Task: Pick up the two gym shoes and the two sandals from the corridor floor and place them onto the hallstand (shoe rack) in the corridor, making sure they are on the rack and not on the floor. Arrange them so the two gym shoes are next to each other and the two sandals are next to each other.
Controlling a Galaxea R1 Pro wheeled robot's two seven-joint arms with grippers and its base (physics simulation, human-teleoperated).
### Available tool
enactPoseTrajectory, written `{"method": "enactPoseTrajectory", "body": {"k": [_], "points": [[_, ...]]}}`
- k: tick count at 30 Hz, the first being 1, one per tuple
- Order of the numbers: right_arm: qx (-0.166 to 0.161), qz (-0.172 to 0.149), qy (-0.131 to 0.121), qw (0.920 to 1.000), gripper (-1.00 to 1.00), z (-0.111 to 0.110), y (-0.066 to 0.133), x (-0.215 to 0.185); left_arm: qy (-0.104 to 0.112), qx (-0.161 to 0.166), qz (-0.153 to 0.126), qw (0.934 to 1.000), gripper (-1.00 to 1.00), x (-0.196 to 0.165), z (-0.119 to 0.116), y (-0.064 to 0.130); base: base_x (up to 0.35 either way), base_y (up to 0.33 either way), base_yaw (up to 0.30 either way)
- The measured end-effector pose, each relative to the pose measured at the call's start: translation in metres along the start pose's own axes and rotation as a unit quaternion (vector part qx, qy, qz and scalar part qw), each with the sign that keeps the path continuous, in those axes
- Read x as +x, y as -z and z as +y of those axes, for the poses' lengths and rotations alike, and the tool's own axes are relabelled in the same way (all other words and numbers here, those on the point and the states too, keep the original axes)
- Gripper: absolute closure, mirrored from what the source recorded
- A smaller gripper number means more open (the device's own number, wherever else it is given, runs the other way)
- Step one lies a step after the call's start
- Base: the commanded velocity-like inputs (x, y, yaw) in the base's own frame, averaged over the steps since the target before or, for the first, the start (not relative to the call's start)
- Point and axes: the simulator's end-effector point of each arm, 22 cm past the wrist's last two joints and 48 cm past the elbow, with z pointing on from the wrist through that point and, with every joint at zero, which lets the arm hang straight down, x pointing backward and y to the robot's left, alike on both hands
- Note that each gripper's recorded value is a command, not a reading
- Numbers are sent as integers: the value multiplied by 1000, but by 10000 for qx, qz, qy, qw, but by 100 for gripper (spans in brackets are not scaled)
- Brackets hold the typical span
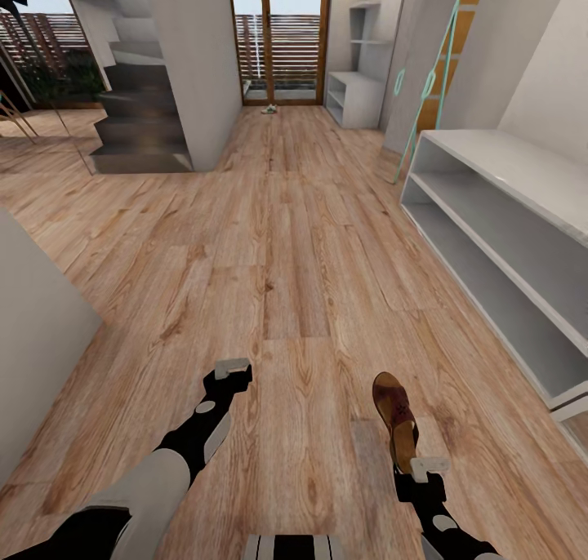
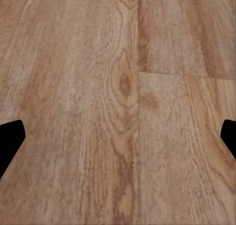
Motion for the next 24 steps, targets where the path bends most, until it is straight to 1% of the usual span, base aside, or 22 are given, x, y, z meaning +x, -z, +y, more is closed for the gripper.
{"method": "enactPoseTrajectory", "body": {"k": [14,17,24], "points": [[0,3,0,10000,100,0,0,0,1,-1,-1,10000,-100,0,0,0,6,0,0],[-21,15,-1,10000,100,3,1,2,27,0,168,9999,-100,21,-2,5,187,0,0],[-27,24,-5,10000,100,4,1,3,23,-26,547,9985,-100,66,0,17,310,0,0]]}}
